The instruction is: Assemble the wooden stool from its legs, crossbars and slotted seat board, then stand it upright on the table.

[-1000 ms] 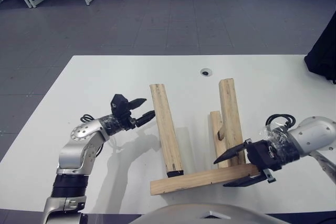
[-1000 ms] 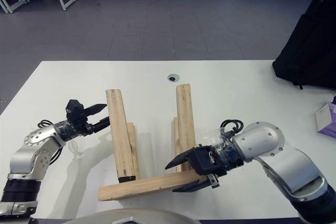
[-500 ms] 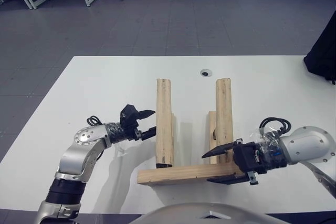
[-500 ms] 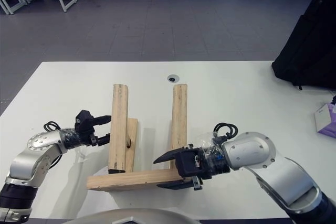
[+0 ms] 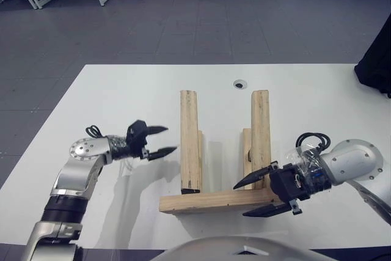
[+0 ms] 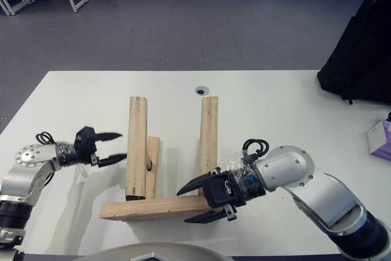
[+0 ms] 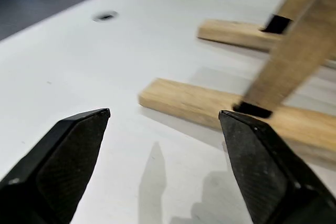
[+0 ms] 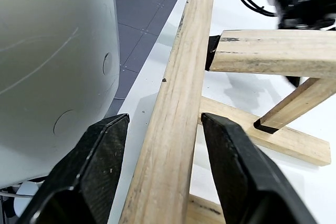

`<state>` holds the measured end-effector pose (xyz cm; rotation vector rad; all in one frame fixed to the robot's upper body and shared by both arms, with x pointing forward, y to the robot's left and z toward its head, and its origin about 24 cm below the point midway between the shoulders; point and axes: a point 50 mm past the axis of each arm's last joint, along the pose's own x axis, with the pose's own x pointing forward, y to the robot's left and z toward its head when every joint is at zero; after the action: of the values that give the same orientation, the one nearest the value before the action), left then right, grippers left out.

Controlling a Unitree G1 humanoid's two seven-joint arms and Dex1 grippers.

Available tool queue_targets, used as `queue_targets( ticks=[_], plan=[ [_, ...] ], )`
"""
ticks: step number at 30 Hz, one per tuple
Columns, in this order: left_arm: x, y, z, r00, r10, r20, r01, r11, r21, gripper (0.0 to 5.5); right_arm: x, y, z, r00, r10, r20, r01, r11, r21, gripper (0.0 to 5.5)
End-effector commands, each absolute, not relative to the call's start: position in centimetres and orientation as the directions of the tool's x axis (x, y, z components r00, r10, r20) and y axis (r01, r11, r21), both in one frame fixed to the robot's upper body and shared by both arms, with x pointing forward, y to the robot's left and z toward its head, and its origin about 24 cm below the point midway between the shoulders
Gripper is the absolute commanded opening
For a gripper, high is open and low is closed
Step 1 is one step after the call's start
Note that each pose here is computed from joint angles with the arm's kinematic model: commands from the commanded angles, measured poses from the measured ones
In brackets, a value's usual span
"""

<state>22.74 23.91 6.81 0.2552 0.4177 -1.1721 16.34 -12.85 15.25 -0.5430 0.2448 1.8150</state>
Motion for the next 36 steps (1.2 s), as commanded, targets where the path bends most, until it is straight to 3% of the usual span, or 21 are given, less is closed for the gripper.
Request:
queue_targets(
  ticks=[1, 6, 13, 18, 26, 29, 36],
  plan=[
    [22.7, 23.2, 8.2, 0.23, -0.87, -0.437, 0.959, 0.278, -0.049, 3.84, 16.8, -13.9, 13.8, -0.21, 0.819, -0.534, -0.964, -0.265, -0.027, 2.51],
    [24.0, 21.2, 7.9, 0.284, -0.899, -0.333, 0.957, 0.286, 0.044, 3.84, 17.1, -14.1, 13.4, -0.214, 0.818, -0.534, -0.963, -0.268, -0.023, 2.51],
    [23.6, 19.0, 6.8, 0.147, -0.944, -0.296, 0.987, 0.159, -0.017, 3.84, 17.3, -13.4, 12.8, -0.24, 0.81, -0.535, -0.955, -0.295, -0.018, 2.51],
    [24.3, 17.8, 7.2, 0.184, -0.954, -0.238, 0.983, 0.182, 0.029, 3.84, 17.2, -13.1, 12.3, -0.25, 0.804, -0.54, -0.952, -0.305, -0.013, 2.51],
    [17.7, 17.9, 5.0, 0.086, -0.95, -0.301, 0.986, 0.124, -0.111, 3.84, 18.0, -13.2, 11.5, -0.161, 0.804, -0.573, -0.981, -0.195, 0.002, 2.51],
    [17.4, 18.1, 5.0, 0.12, -0.939, -0.324, 0.981, 0.161, -0.105, 3.84, 18.3, -13.3, 10.7, -0.126, 0.808, -0.575, -0.99, -0.135, 0.027, 2.51],
    [18.3, 19.2, 5.3, 0.329, -0.886, -0.326, 0.936, 0.351, -0.01, 3.84, 19.1, -12.9, 10.2, -0.002, 0.835, -0.55, -0.999, 0.017, 0.03, 2.51]
  ],
)
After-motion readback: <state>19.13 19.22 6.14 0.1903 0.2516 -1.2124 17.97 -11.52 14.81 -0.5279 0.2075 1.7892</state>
